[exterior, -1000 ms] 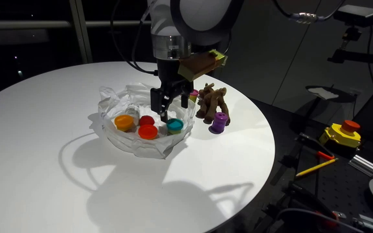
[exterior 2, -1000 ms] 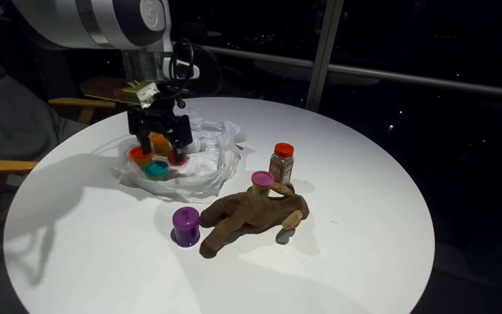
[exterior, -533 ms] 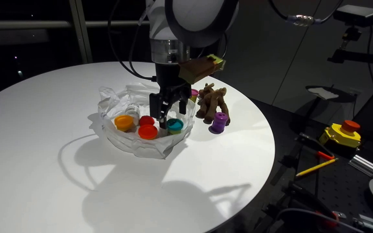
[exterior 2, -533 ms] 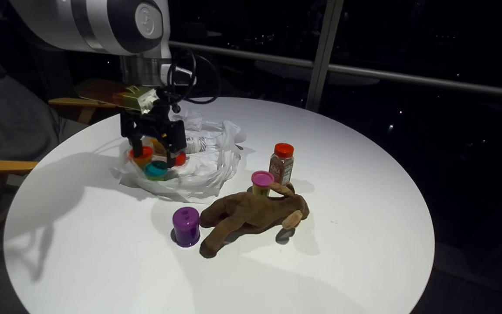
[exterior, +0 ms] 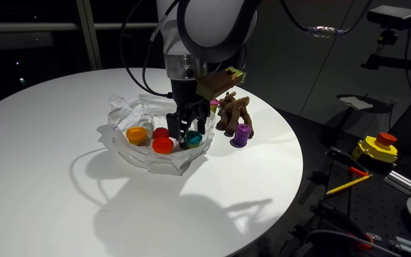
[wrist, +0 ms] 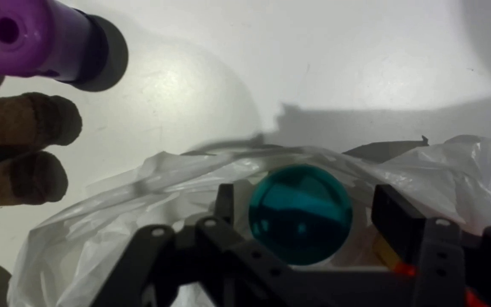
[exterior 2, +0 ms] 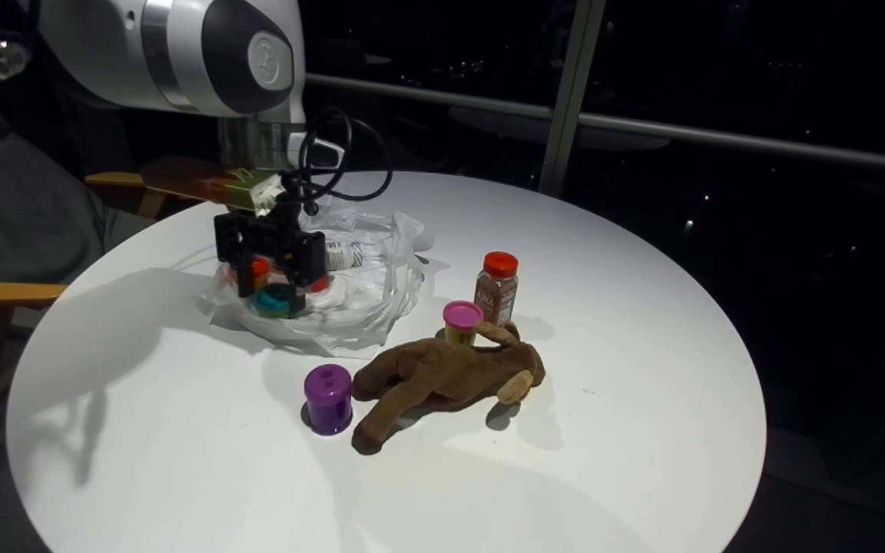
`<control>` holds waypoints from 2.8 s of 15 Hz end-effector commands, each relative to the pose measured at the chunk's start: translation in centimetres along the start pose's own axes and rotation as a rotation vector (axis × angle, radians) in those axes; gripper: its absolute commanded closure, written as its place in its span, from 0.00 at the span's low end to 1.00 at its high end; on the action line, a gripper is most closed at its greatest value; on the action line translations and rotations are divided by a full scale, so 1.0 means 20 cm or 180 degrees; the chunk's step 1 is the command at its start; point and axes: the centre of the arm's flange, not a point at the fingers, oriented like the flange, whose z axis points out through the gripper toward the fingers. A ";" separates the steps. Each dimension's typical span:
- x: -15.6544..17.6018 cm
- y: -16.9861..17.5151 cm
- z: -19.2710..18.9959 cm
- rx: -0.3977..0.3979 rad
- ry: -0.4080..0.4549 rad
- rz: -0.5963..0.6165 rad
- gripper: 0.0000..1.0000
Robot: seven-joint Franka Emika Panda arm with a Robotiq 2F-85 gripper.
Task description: Remove all the objects from the plastic bag and put them on the table
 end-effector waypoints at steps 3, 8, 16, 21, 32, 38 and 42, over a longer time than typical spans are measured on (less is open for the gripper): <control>0.00 0.01 -0.06 0.0049 0.0015 0.0018 0.63; -0.12 0.03 -0.32 -0.0005 0.0277 0.0240 0.72; -0.48 0.11 -0.55 -0.0026 0.0411 0.0613 0.72; -0.55 0.17 -0.39 -0.0029 0.0319 0.0705 0.72; -0.46 0.31 0.07 0.0167 -0.0117 0.0847 0.72; -0.54 0.29 -0.01 0.0146 0.0306 0.0933 0.08; -0.52 0.23 -0.20 0.0030 0.0725 0.0934 0.00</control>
